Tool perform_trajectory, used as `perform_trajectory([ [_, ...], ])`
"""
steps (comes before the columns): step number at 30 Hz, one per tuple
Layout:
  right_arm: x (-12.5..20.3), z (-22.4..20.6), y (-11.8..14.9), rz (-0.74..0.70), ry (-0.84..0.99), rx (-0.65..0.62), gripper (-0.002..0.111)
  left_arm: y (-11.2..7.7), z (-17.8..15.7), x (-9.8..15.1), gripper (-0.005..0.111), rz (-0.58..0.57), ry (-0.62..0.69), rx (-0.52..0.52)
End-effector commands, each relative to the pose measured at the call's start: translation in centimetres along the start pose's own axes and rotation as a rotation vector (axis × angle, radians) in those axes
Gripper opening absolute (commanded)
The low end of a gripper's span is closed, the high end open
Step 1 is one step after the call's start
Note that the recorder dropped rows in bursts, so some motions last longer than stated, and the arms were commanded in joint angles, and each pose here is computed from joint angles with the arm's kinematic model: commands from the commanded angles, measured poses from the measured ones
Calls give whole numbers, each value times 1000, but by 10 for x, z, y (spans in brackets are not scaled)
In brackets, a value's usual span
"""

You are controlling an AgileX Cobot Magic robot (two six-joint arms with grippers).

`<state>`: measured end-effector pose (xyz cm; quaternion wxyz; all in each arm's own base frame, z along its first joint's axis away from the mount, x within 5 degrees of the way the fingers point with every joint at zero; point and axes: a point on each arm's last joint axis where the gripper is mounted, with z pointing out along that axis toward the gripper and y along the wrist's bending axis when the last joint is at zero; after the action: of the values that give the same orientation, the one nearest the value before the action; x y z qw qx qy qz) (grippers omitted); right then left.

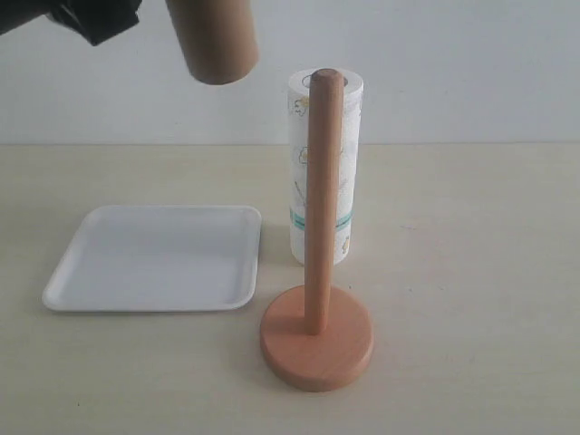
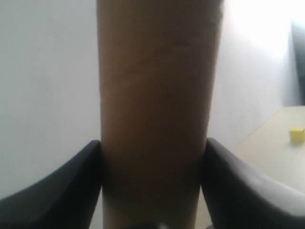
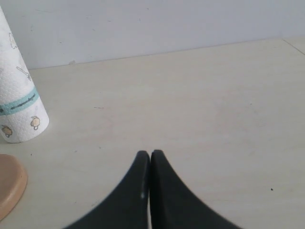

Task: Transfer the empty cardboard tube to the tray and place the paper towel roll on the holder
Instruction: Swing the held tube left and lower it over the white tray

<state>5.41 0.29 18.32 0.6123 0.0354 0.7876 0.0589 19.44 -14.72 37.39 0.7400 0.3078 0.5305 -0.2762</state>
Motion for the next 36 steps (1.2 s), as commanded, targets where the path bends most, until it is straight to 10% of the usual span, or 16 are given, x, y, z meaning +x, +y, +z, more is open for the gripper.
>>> perform_trajectory([
  [1, -1, 0, 0, -4, -11, 5, 0, 8, -11, 1, 4, 89, 162, -110],
  [13, -1, 0, 0, -4, -11, 5, 0, 33, -20, 39, 4, 370, 701, -236],
  [22, -1, 0, 0, -4, -11, 5, 0, 65, 6, 134, 4, 671, 1298, -151],
  [36, -1, 0, 0, -4, -11, 5, 0, 70, 23, 231, 4, 1065, 1412, 128],
])
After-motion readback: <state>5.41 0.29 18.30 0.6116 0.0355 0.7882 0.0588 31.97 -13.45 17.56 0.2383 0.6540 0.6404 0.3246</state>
